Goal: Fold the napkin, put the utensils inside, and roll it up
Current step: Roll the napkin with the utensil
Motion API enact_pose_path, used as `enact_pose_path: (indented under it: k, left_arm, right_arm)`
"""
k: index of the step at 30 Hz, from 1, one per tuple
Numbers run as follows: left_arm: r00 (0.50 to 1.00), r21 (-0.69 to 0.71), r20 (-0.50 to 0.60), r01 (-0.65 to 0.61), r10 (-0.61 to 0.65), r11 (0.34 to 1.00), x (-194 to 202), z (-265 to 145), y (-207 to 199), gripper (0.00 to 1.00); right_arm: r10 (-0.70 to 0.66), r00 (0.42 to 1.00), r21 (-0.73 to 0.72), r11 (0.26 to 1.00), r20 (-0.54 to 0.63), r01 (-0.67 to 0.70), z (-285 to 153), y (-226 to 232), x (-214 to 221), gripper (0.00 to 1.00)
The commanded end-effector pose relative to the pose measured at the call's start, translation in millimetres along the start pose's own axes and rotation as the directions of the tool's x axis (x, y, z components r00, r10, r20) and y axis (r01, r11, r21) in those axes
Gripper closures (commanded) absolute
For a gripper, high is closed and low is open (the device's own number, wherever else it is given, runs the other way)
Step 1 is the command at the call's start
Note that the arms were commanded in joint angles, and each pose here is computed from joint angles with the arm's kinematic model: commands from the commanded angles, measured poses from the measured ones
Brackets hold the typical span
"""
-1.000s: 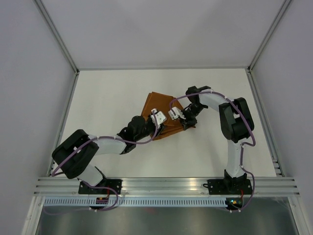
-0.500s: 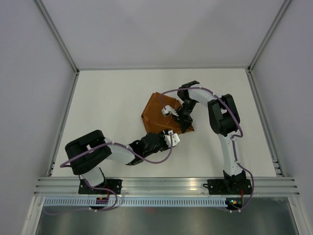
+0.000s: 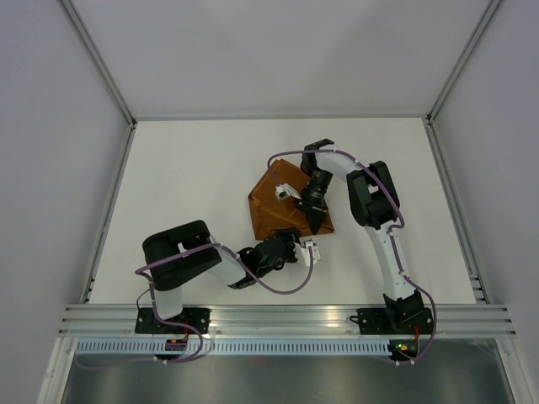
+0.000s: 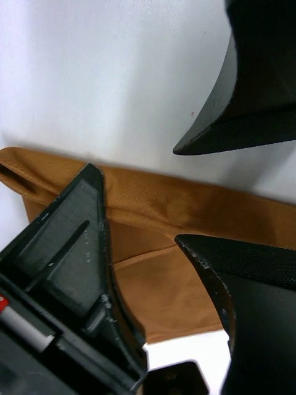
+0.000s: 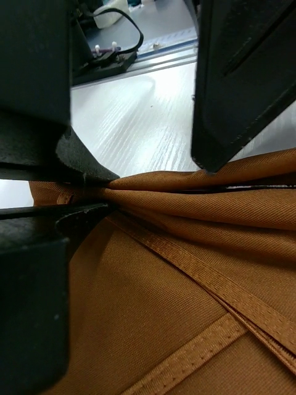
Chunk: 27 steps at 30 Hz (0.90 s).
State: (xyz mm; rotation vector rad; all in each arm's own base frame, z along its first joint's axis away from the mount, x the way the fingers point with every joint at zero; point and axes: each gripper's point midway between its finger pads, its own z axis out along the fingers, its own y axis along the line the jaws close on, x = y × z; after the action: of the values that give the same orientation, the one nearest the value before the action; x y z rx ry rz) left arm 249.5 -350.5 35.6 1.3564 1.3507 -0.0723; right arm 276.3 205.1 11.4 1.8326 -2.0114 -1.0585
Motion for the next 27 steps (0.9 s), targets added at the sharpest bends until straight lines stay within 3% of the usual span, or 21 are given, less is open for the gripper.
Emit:
enact_pose_path:
  k: [1,8,15,22,27]
  left_arm:
    - [0.993,-0.033,0.028,-0.114,0.115,0.993,-14.6,8.4,8.7,0.4]
    - [0.986,-0.03,-0.026,-0.167,0.166,0.986,0.6,12.9,7.6,0.38]
    - [0.991,0.079,-0.064,-0.109,0.114,0.991,16.9,13.0,-6.9,0.42]
    - [0.993,0.202,-0.111,-0.011,0.034,0.979,28.1,13.5,-20.6,0.72]
    - [0.989,0.263,-0.149,0.051,-0.012,0.963,35.0,13.7,-28.2,0.83]
  right_arm:
    - [-0.026,0.991,0.019,0.999,-0.128,0.029,33.9,-42.1,29.8,0.82]
    - [-0.018,0.992,0.007,1.0,-0.127,0.019,38.0,-42.5,31.7,0.82]
    - [-0.015,0.992,0.01,1.0,-0.124,0.017,36.4,-44.1,33.6,0.82]
    - [-0.018,0.992,0.011,1.0,-0.121,0.019,36.2,-45.4,33.4,0.82]
    - [-0.02,0.993,0.011,1.0,-0.119,0.022,35.9,-45.2,32.8,0.82]
